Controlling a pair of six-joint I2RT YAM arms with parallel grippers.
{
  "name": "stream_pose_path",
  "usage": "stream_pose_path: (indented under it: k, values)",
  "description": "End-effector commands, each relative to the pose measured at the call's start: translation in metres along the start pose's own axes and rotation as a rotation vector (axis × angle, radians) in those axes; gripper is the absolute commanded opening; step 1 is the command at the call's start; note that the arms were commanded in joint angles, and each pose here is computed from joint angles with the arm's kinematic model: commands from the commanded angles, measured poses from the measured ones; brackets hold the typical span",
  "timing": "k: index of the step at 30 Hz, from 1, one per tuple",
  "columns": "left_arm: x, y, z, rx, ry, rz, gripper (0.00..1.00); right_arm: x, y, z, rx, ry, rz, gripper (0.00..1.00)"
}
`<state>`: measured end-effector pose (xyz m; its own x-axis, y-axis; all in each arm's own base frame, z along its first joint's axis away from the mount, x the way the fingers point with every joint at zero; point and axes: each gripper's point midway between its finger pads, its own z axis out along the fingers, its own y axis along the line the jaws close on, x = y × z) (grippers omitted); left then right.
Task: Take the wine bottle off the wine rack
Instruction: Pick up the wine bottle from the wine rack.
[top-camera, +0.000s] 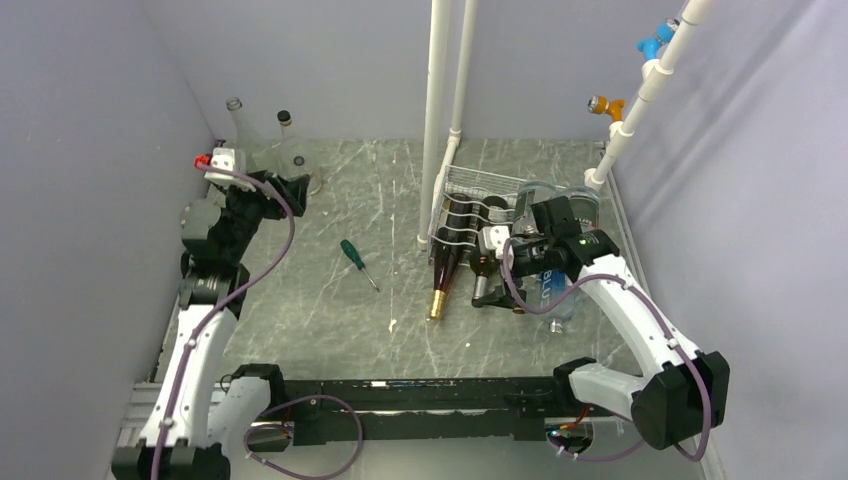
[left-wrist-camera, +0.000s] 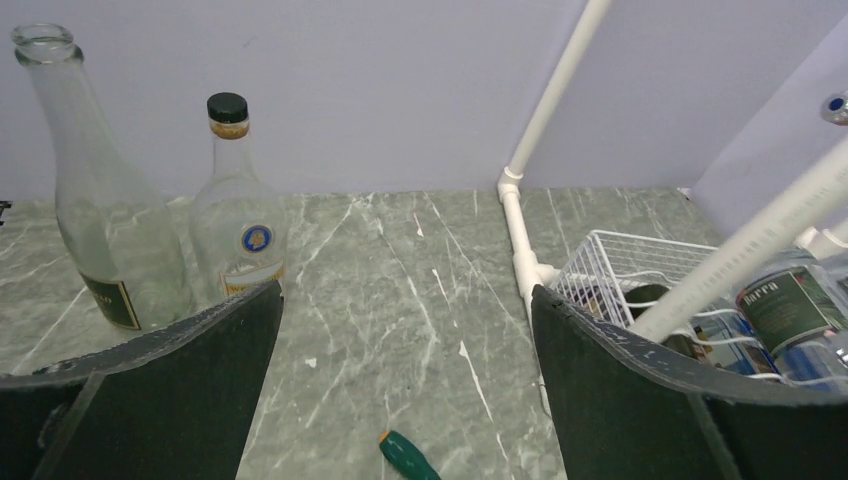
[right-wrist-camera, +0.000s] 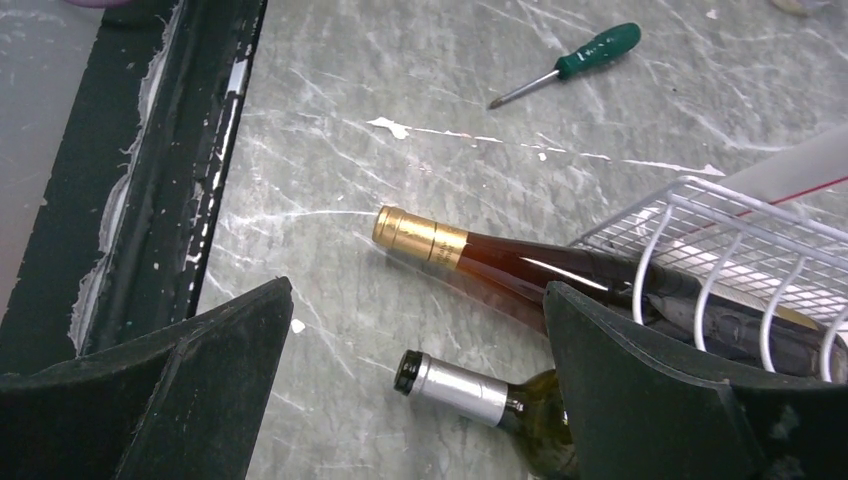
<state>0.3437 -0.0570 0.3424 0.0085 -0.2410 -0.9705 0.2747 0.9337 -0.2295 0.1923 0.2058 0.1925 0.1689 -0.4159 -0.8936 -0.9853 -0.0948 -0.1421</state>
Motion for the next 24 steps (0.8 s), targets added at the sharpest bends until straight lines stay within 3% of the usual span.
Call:
stream_pose_path:
  k: [1,9,17,24]
  values:
    - [0.006,-0.009,-0.026,0.014,0.017,-0.011,1.0,-0.024,-0.009,-0.01,0.039,-0.073,-0.053,1.0]
    - [0.029,-0.022,-0.049,0.064,0.048,-0.019,1.0,-0.022,-0.021,-0.029,0.129,-0.105,-0.026,1.0]
    - [0.08,-0.039,-0.055,0.182,0.188,-0.002,0.99,-0.012,-0.037,-0.054,0.242,-0.133,0.013,1.0]
    - [0.095,-0.055,-0.067,0.261,0.249,0.013,1.0,-0.006,-0.043,-0.066,0.296,-0.129,0.024,1.0]
